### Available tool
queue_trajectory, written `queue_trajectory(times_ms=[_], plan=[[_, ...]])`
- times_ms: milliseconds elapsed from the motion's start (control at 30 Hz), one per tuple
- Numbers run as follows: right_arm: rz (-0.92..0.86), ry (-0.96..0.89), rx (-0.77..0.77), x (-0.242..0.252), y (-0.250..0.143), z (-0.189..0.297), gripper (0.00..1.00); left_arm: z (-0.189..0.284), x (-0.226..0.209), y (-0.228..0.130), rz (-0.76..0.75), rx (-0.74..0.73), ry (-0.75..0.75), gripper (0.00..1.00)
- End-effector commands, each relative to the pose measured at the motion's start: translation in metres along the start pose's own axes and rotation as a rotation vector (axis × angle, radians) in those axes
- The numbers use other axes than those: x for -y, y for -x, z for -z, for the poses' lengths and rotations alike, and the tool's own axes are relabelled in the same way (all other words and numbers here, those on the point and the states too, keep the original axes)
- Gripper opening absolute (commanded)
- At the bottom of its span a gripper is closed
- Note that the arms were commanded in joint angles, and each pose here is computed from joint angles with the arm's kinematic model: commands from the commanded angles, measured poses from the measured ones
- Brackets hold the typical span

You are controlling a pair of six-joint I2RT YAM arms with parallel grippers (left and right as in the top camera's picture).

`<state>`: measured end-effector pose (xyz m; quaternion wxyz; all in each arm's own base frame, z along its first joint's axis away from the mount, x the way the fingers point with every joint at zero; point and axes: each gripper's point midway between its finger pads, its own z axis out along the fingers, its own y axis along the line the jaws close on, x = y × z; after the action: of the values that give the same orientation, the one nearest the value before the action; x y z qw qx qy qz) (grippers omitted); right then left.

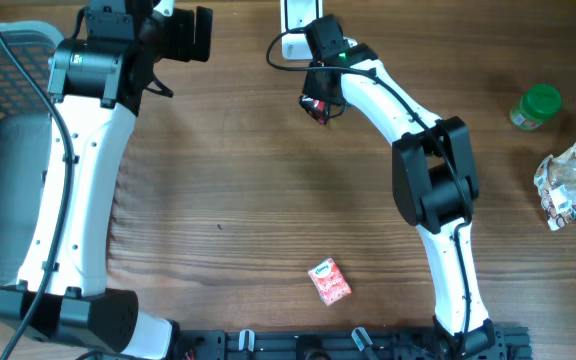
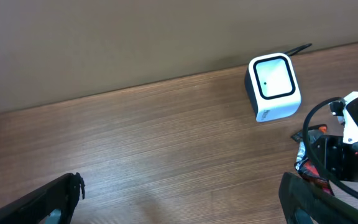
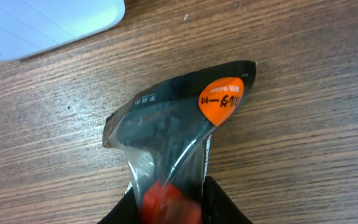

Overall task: Scan the item barcode
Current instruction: 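Carry the package right with the right gripper and drop it at the right edge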

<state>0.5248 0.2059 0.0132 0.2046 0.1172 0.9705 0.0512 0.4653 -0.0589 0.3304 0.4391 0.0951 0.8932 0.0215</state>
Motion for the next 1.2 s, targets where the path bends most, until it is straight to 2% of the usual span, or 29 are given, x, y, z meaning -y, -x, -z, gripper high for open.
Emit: queue_trajectory(times_ms=[0, 233, 567, 667, 767, 867, 967, 1000, 1067, 1167], plan=[[0.020, -0.019, 0.015, 0.004, 0.002, -0.011, 0.18, 0.003, -0.002, 0.002, -0.010, 0.008, -0.008, 1.00], [0.013, 0.010, 0.050, -0.002, 0.011, -0.011, 0.05, 0.003, -0.002, 0.002, -0.010, 0.008, -0.008, 1.00], [0.008, 0.045, 0.079, -0.010, 0.019, -0.008, 0.05, 0.003, -0.002, 0.002, -0.011, 0.005, -0.008, 1.00], [0.007, 0.098, 0.076, -0.020, 0.024, 0.016, 0.05, 0.003, -0.002, 0.002, -0.011, 0.005, -0.008, 1.00], [-0.021, 0.106, 0.112, -0.007, 0.047, 0.077, 0.05, 0.003, -0.002, 0.002, -0.010, 0.005, -0.008, 1.00], [-0.079, 0.074, 0.122, 0.033, 0.063, 0.140, 0.05, 0.003, -0.002, 0.002, -0.010, 0.006, -0.008, 1.00], [-0.219, -0.047, 0.183, 0.127, 0.084, 0.218, 0.05, 0.003, -0.001, 0.002, -0.010, 0.006, -0.009, 1.00], [-0.302, -0.196, 0.232, 0.190, 0.090, 0.247, 0.05, 0.003, -0.001, 0.002, -0.010, 0.006, -0.009, 1.00], [-0.420, -0.383, 0.250, 0.275, 0.088, 0.271, 0.05, 0.003, -0.001, 0.003, 0.000, 0.009, -0.010, 1.00], [-0.566, -0.487, 0.218, 0.366, 0.079, 0.255, 0.05, 0.004, 0.012, 0.008, 0.029, 0.033, -0.088, 1.00]])
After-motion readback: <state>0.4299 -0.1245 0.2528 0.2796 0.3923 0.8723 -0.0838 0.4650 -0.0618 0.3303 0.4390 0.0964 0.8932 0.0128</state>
